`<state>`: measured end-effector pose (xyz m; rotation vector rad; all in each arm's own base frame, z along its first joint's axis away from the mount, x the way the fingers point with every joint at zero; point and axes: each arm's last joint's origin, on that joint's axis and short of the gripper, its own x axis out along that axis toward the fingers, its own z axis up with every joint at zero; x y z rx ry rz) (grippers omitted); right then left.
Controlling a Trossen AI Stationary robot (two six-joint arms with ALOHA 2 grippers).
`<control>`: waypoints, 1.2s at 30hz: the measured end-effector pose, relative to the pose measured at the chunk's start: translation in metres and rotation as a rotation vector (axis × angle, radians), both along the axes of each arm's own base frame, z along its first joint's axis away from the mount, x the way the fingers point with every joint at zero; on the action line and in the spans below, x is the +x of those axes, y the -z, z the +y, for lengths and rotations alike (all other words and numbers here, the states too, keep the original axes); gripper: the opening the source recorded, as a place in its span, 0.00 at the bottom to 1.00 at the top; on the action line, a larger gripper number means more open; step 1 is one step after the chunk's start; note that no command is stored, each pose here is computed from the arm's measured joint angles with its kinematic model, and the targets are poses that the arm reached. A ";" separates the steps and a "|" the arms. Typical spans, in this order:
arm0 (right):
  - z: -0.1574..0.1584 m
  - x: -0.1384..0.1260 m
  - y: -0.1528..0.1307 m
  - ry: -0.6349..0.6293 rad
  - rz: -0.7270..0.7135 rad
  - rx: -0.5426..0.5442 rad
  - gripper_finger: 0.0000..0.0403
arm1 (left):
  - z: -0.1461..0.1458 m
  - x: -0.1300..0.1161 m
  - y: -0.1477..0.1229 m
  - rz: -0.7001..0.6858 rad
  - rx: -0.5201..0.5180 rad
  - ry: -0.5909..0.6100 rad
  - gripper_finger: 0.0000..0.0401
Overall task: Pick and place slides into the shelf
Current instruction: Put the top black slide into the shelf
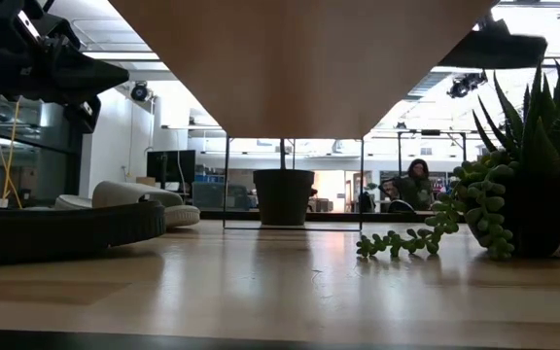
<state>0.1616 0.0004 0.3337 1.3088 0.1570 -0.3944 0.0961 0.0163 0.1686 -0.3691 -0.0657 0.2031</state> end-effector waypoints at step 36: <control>0.051 -0.007 -0.079 -0.116 0.047 0.134 0.00 | 0.000 0.000 0.000 0.001 0.008 -0.004 0.00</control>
